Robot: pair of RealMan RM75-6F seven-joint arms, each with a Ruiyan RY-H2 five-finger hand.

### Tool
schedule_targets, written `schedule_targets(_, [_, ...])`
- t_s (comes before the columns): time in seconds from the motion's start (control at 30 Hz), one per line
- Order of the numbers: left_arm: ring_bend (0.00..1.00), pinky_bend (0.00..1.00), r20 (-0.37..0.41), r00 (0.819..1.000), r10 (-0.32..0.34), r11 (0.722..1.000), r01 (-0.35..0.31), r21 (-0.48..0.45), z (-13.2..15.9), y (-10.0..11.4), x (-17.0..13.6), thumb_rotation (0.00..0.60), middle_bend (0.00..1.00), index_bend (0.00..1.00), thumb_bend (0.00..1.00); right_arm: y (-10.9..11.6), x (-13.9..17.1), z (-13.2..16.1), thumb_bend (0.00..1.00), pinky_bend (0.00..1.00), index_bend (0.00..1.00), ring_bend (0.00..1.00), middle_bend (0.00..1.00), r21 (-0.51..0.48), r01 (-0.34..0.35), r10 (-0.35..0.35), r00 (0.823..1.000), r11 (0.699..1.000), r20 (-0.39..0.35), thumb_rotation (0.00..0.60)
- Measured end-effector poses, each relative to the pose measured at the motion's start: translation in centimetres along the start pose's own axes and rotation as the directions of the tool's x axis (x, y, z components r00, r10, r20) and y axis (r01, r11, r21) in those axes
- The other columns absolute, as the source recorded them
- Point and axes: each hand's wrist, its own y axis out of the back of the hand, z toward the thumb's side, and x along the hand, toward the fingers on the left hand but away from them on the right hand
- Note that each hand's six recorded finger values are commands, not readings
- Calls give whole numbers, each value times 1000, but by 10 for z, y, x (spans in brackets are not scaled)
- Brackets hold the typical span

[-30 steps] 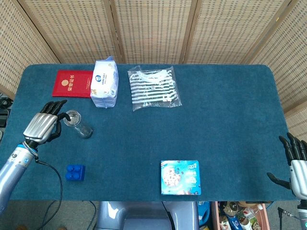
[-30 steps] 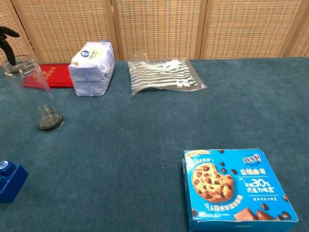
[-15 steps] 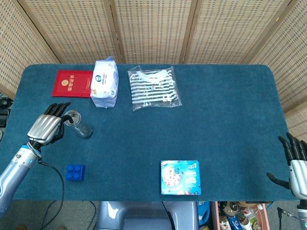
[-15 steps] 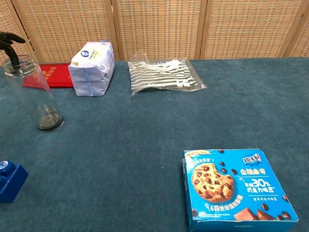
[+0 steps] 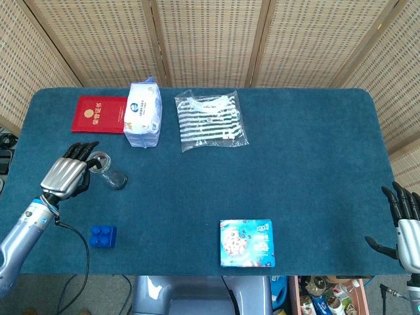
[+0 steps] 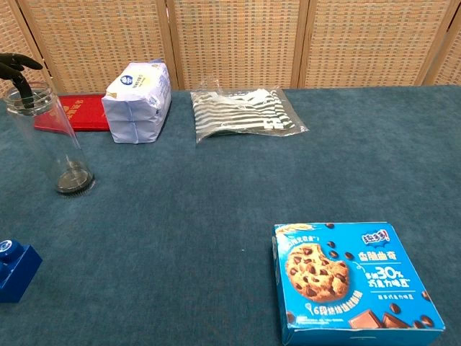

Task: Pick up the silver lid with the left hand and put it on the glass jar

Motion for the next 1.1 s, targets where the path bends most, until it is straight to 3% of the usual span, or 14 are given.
schedule_targets(0.37, [0,0,1,999,51,998,-51,-40,-2,15,-5,600,0,394,862,0,0,0,0,0,0,0,0,1,-1,1,1000,1000,1,600])
schedule_targets(0.43, [0,0,4,998,68,996,-68,-53,-4,20,-9,600,0,357,862,0,0,0,0,0,0,0,0,2,-1,1,1000,1000,0,600])
schedule_targets(0.5, [0,0,2,996,94,993,-93,-66,-6,29,-13,600,0,194,849,0,0,1,0,0,0,0,0,1,-1,1,1000,1000,-2,600])
schedule_targets(0.53, [0,0,-2,994,107,992,-107,-73,-8,32,-16,600,0,127,798,0,0,1,0,0,0,0,0,1,-1,1,1000,1000,-2,600])
schedule_targets(0.6, [0,0,-20,990,138,987,-140,-85,-15,41,-23,600,0,6,459,0,0,1,0,0,0,0,0,0,0,0,1000,1000,-1,600])
schedule_targets(0.67, [0,0,-51,985,165,982,-169,-88,-23,48,-33,600,0,0,196,1,0,1,0,0,0,0,0,-2,1,-1,1000,1000,-1,600])
schedule_targets(0.7, [0,0,-82,979,187,977,-194,-91,-30,51,-42,600,0,0,140,1,0,1,0,0,0,0,0,-3,2,-2,1000,1000,-2,600])
schedule_targets(0.83, [0,0,-168,957,237,963,-254,-90,-49,53,-71,600,0,0,115,1,1,1,0,0,0,0,0,-2,3,-3,1000,1000,-3,600])
schedule_targets(0.93, [0,0,-249,928,276,949,-305,-84,-66,46,-100,600,0,0,114,0,1,2,0,0,0,0,0,4,0,0,1000,1000,-6,600])
schedule_targets(1.1, [0,0,-360,886,293,935,-344,-86,-83,15,-146,600,0,0,111,0,1,4,0,0,0,0,0,9,4,-4,1000,1000,-12,600])
